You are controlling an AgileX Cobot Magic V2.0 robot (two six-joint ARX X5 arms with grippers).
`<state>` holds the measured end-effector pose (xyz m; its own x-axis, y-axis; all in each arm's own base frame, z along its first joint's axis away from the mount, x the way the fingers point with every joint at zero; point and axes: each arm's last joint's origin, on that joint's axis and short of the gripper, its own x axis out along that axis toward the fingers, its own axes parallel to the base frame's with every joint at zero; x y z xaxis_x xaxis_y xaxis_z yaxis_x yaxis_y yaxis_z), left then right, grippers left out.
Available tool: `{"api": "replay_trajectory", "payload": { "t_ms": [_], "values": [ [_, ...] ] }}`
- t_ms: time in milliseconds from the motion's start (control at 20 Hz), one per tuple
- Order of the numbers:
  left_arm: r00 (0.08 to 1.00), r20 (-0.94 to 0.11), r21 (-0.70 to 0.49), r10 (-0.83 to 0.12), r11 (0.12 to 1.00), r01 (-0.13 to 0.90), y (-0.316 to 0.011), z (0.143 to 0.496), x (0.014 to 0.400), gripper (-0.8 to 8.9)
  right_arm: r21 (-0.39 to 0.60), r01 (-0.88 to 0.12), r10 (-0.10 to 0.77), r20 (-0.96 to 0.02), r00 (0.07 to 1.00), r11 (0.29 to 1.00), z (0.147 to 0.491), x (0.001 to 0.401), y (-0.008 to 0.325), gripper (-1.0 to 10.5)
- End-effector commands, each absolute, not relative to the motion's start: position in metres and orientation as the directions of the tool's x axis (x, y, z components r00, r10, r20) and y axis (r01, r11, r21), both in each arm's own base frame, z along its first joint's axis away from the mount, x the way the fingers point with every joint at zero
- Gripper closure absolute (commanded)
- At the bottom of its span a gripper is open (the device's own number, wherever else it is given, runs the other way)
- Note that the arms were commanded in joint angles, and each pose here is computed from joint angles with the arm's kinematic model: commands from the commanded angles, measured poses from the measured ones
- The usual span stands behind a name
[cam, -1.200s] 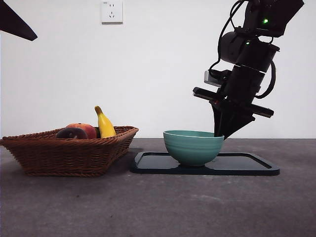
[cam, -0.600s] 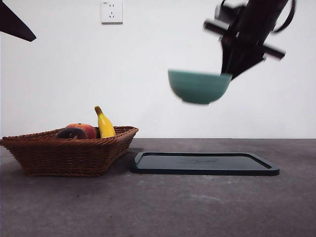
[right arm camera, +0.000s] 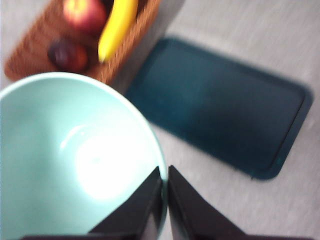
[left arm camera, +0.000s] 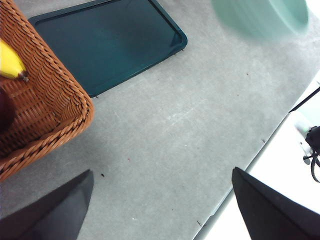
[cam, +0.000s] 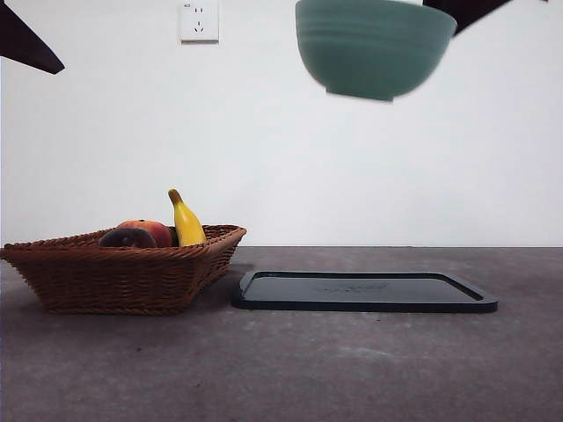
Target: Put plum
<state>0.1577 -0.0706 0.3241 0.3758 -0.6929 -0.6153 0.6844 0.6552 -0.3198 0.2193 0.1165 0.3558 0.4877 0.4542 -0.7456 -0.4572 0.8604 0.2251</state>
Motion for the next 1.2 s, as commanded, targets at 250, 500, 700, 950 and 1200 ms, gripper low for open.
{"api": "replay_trajectory", "payload": {
  "t_ms": [250, 500, 700, 950, 1200],
  "values": [
    [0.375, -0.607, -0.305, -0.701, 0.641, 0.704, -0.072, 0.327, 0.159, 3.77, 0.244, -0.477, 0.454, -0.799, 0.396, 0.845, 0.289, 0.211, 0.135, 9.4],
    [0.376, -0.606, -0.305, -0.701, 0.641, 0.705, -0.072, 0.327, 0.159, 3.77, 0.262, -0.464, 0.452, -0.815, 0.362, 0.846, 0.244, 0.204, 0.139, 9.4],
    [0.375, -0.606, -0.305, -0.701, 0.641, 0.705, -0.072, 0.327, 0.159, 3.77, 0.266, -0.448, 0.439, -0.831, 0.343, 0.853, 0.223, 0.202, 0.137, 9.4],
    [0.375, -0.607, -0.305, -0.701, 0.641, 0.704, -0.072, 0.327, 0.159, 3.77, 0.263, -0.44, 0.42, -0.853, 0.309, 0.859, 0.207, 0.209, 0.142, 9.4],
    [0.375, -0.607, -0.305, -0.701, 0.641, 0.704, -0.072, 0.327, 0.159, 3.77, 0.252, -0.441, 0.394, -0.88, 0.267, 0.862, 0.193, 0.213, 0.147, 9.4]
  ]
}}
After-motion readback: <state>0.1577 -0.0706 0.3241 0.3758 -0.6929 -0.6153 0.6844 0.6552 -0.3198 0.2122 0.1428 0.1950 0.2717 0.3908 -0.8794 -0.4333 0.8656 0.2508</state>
